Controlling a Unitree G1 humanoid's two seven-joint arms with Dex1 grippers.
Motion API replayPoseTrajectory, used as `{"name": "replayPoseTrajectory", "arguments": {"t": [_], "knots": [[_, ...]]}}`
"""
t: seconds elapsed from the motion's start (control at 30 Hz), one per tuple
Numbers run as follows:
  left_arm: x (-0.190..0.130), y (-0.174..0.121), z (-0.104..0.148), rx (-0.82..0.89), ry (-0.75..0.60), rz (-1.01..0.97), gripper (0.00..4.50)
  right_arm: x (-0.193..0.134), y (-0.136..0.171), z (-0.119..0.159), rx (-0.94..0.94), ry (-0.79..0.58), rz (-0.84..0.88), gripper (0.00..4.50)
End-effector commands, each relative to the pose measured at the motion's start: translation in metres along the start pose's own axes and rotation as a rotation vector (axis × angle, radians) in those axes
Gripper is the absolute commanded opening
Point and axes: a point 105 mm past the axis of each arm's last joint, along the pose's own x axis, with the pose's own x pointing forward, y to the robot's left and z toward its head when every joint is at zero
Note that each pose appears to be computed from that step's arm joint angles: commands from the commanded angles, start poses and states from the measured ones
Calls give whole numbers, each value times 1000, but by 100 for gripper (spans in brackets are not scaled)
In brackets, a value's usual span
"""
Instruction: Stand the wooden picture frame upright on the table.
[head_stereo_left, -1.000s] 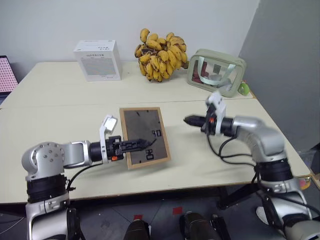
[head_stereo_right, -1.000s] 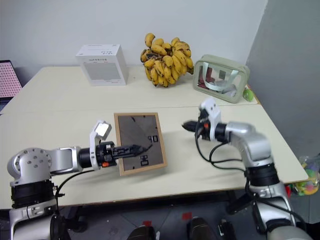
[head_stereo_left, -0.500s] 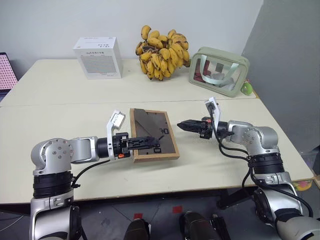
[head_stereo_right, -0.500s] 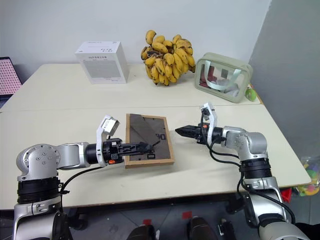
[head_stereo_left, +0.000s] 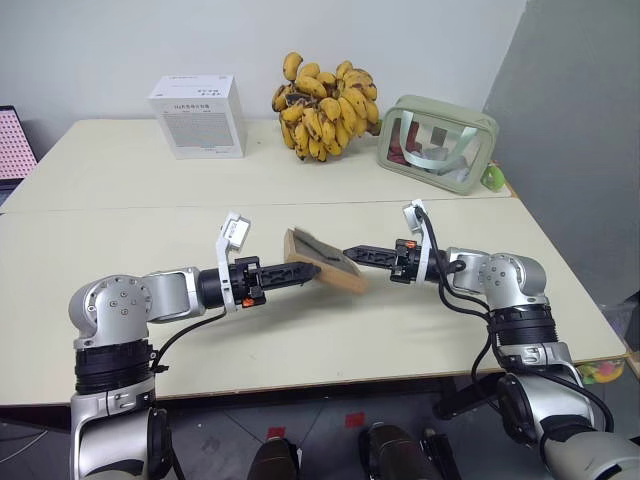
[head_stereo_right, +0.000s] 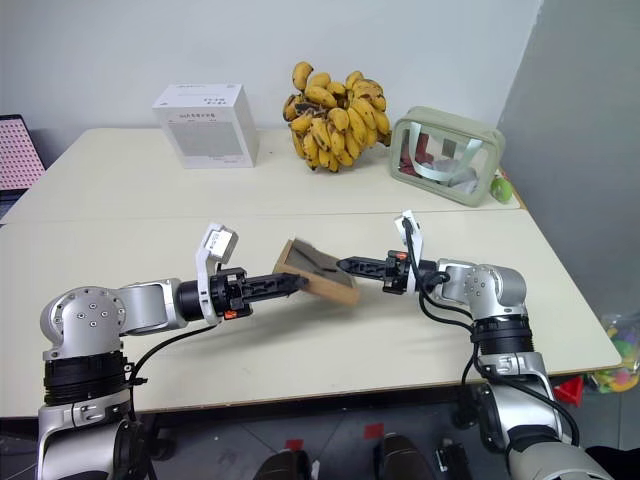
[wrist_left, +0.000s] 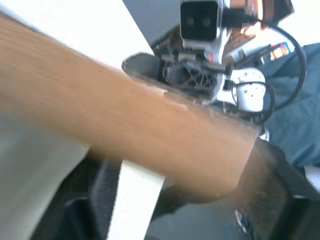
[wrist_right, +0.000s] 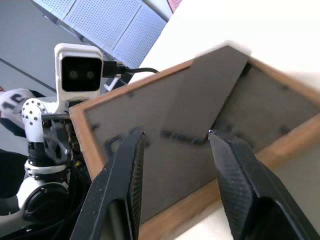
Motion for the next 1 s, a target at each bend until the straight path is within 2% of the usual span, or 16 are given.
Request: {"name": "replayPoseTrajectory", "arguments": {"t": [0.03,0.1,0.13,0.17,0.3,0.5,0.53,0.83,1.0], "knots": [[-2,-10,9,40,-37,-40,243,-4,1,15,-49,-33,-15,211],[-1,-10,6,37,-27,-40,194,-5,-1,17,-52,-38,-22,211],[0,-9,3,38,-16,-35,185,-7,-2,17,-57,-39,-29,211],[1,-7,0,38,-2,-20,155,-9,-3,17,-64,-37,-38,211],[2,5,-10,5,16,32,83,-12,-4,16,-71,-36,-46,211],[5,12,-25,-17,26,58,83,-15,-4,12,-78,-30,-58,211],[5,12,-26,-20,26,54,117,-15,-5,12,-78,-30,-60,211],[4,6,-30,-30,19,-3,283,-18,-7,10,-86,-23,-78,211],[4,3,-31,-93,-36,-23,401,-20,-6,7,-84,-18,-77,211]]}}
